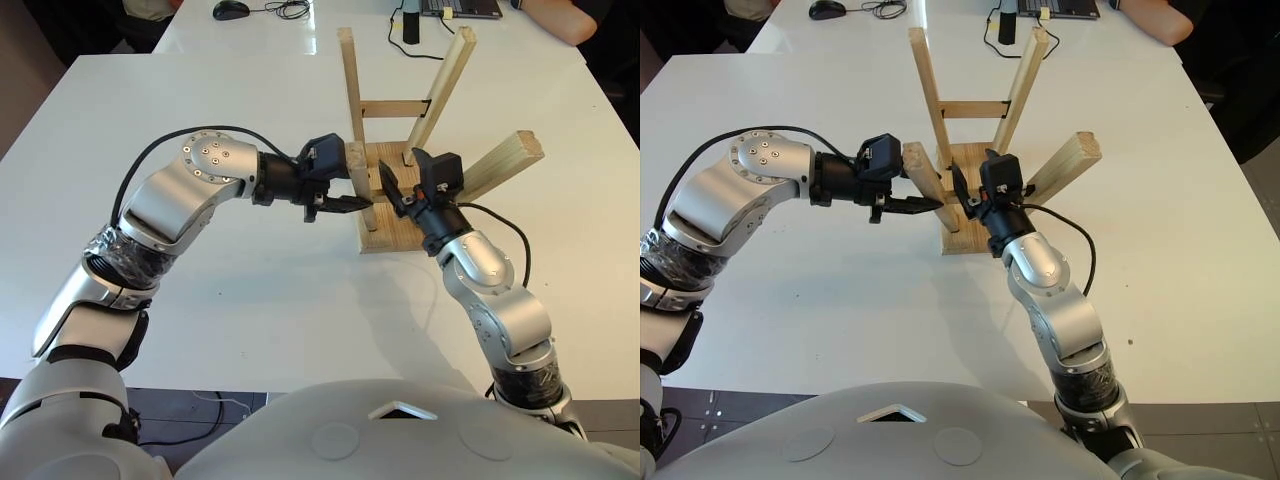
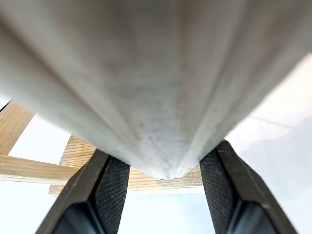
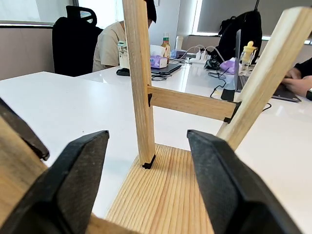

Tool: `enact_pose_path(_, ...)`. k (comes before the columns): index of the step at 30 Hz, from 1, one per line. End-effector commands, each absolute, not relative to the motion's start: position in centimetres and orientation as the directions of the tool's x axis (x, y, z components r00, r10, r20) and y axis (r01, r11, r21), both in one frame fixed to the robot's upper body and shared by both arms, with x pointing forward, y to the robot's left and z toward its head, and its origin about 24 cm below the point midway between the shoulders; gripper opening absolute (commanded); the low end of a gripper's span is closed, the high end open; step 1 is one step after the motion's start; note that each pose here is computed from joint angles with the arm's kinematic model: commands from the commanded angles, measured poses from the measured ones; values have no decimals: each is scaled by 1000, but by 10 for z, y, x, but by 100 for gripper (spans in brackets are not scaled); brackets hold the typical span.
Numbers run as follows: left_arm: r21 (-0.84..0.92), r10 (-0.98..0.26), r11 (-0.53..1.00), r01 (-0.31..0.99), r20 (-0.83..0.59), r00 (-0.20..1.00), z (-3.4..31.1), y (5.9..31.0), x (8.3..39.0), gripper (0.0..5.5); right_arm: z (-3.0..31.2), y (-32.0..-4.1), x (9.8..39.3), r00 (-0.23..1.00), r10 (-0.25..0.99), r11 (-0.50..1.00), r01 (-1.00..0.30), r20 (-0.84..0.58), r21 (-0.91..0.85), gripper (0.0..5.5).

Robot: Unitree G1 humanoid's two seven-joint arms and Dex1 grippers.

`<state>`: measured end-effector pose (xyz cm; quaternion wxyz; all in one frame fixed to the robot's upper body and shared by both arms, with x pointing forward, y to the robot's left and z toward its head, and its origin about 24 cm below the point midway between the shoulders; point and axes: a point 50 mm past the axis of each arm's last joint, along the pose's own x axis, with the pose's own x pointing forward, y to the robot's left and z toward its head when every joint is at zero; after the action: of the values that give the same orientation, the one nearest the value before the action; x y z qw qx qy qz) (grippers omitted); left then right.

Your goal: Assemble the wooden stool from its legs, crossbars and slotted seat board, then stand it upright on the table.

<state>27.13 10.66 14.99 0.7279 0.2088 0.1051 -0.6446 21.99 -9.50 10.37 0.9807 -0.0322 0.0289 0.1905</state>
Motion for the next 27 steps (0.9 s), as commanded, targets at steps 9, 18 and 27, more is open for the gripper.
enact_pose_path(9, -10, -681, 218, 976, -718, 145, 72, 143, 262, 203, 285, -167, 212, 683, 267, 900, -430, 680, 78, 295)
enact_pose_path(18, -1, -669, 187, 982, -733, 127, 73, 144, 266, 203, 167, -328, 243, 939, -313, 793, 342, 146, -505, 295)
enact_pose_path(27, -16, -684, 109, 994, -727, 63, 75, 128, 264, 203, 172, -57, 219, 667, 717, 681, -610, 203, -404, 295)
